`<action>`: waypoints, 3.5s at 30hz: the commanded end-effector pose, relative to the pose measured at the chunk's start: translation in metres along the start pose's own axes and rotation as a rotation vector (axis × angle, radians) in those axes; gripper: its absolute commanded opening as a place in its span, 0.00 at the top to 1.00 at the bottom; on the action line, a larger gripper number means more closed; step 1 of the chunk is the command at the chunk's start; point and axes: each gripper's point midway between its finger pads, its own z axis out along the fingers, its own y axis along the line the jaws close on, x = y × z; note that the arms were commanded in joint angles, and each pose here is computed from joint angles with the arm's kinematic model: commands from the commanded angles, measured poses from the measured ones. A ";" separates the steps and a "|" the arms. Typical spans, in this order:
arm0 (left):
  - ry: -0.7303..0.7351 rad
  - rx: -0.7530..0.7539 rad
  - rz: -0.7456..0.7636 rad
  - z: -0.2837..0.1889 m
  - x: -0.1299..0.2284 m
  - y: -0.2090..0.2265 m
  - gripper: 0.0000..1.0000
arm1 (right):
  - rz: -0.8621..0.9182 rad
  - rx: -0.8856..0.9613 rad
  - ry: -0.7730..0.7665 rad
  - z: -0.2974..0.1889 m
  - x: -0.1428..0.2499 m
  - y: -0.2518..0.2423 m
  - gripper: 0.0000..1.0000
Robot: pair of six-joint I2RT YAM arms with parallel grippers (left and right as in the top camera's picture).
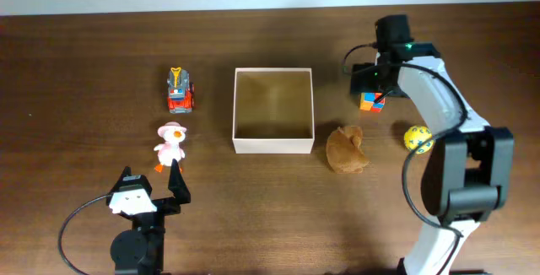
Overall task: Pack container
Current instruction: 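Move right gripper over the colored cube and lower onto it, then close right gripper on the colored cube and lift it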
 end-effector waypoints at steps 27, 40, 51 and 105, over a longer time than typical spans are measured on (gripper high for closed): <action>-0.001 0.009 0.015 0.000 0.001 -0.001 0.01 | 0.082 0.042 0.075 0.063 0.010 -0.012 0.01; -0.001 0.009 0.015 0.000 0.001 -0.001 0.01 | 0.081 0.045 0.091 0.063 0.014 -0.013 0.00; -0.001 0.009 0.015 0.000 0.001 -0.001 0.01 | 0.078 0.048 0.109 0.063 0.018 -0.014 0.19; -0.001 0.009 0.015 0.000 0.001 -0.001 0.01 | 0.088 -0.038 -0.061 -0.045 -0.035 -0.006 0.51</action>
